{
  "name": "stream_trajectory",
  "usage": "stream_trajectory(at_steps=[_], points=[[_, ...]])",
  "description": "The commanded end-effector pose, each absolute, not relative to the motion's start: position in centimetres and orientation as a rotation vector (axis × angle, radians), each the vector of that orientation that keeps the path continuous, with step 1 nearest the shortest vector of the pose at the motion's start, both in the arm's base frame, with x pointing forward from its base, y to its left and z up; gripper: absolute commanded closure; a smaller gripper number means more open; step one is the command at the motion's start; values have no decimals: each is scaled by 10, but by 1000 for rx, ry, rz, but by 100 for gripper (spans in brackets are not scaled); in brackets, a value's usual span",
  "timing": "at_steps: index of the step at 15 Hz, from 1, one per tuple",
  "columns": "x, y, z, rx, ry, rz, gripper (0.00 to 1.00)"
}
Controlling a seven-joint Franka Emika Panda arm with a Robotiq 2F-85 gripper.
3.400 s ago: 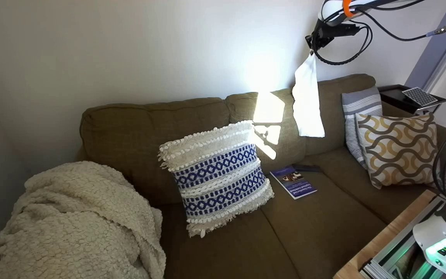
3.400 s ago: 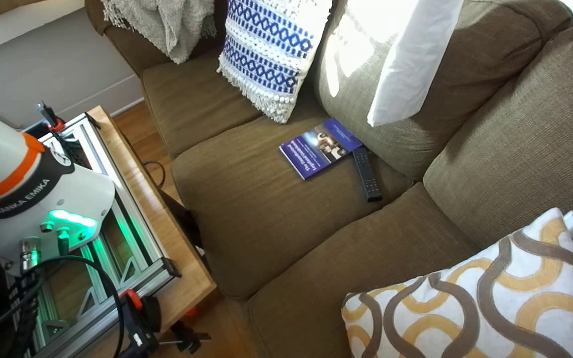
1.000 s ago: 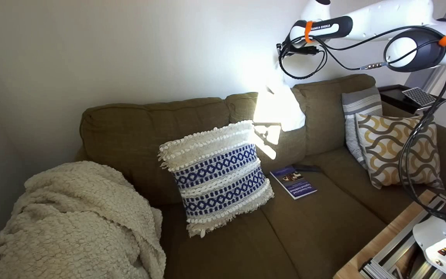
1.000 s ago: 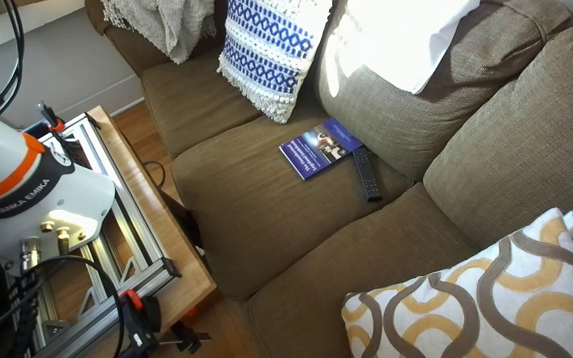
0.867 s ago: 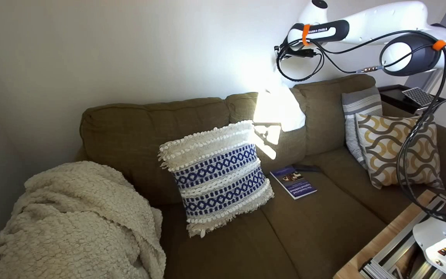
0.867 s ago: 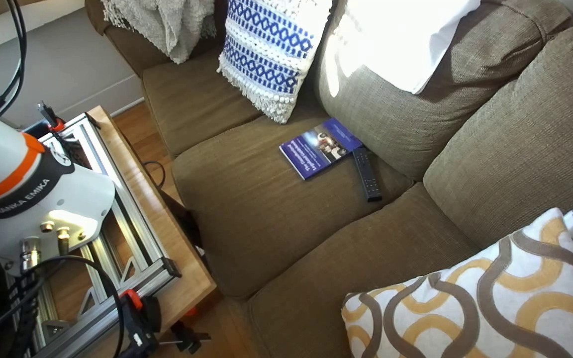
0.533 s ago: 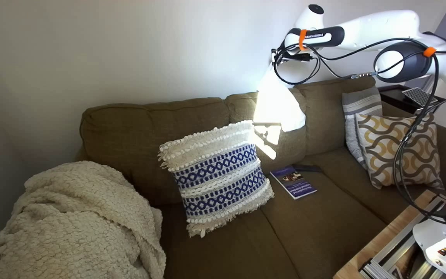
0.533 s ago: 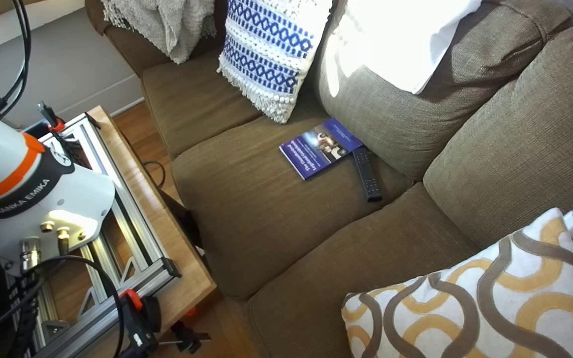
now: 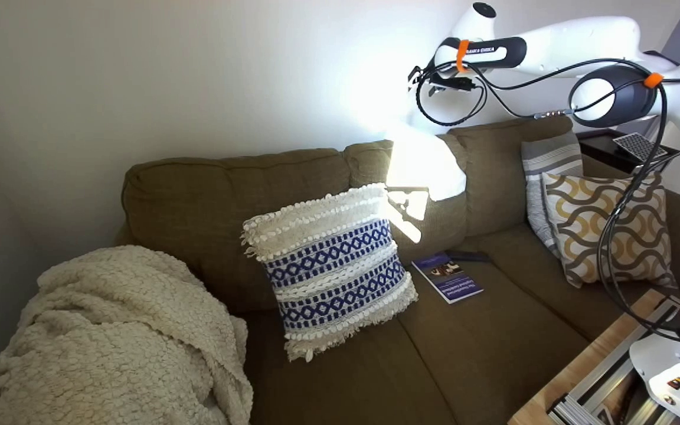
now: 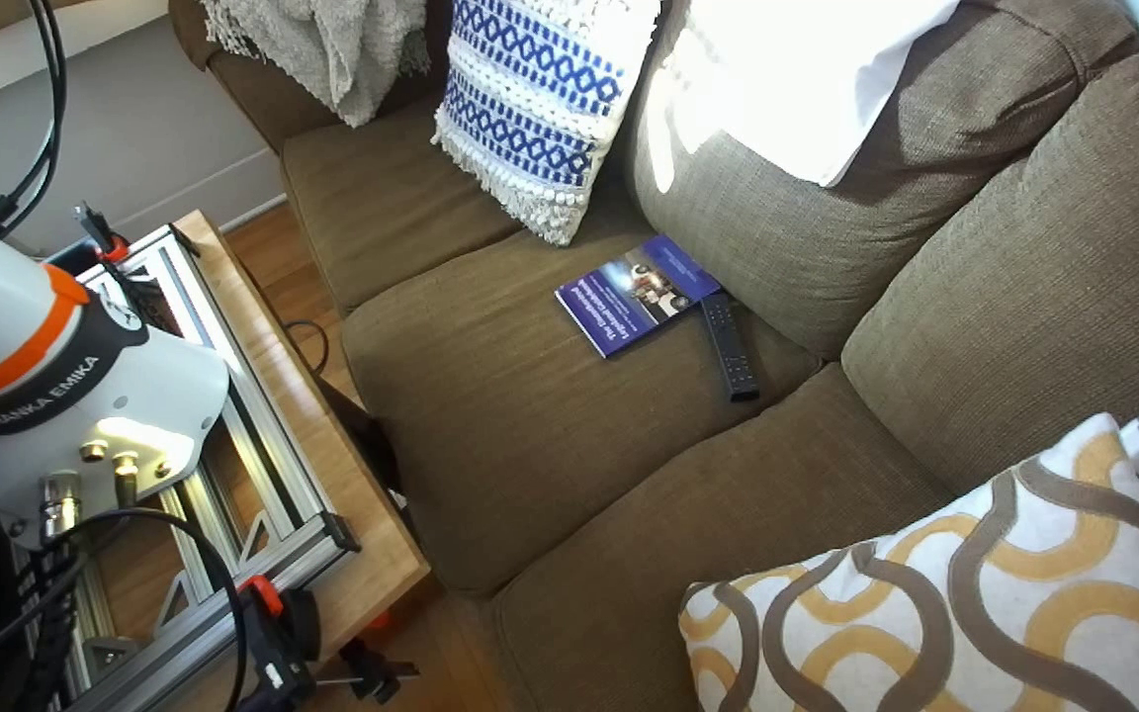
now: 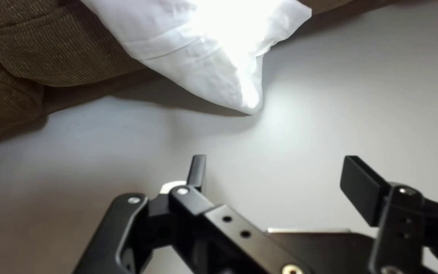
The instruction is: Put the white towel on the backrest of the chair
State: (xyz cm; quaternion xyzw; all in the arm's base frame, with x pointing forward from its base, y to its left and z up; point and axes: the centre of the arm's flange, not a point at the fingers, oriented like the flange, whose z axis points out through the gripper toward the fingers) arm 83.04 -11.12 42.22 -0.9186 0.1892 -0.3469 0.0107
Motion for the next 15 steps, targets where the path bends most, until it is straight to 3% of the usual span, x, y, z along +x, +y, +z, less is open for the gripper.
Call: stream_trajectory(at_steps=[1,10,15], points=[[817,-124,430,-2888,577,-939,0],[797,-129,397,-3095,312,-429,0],[801,-115,357,-3182,243,-290,0]])
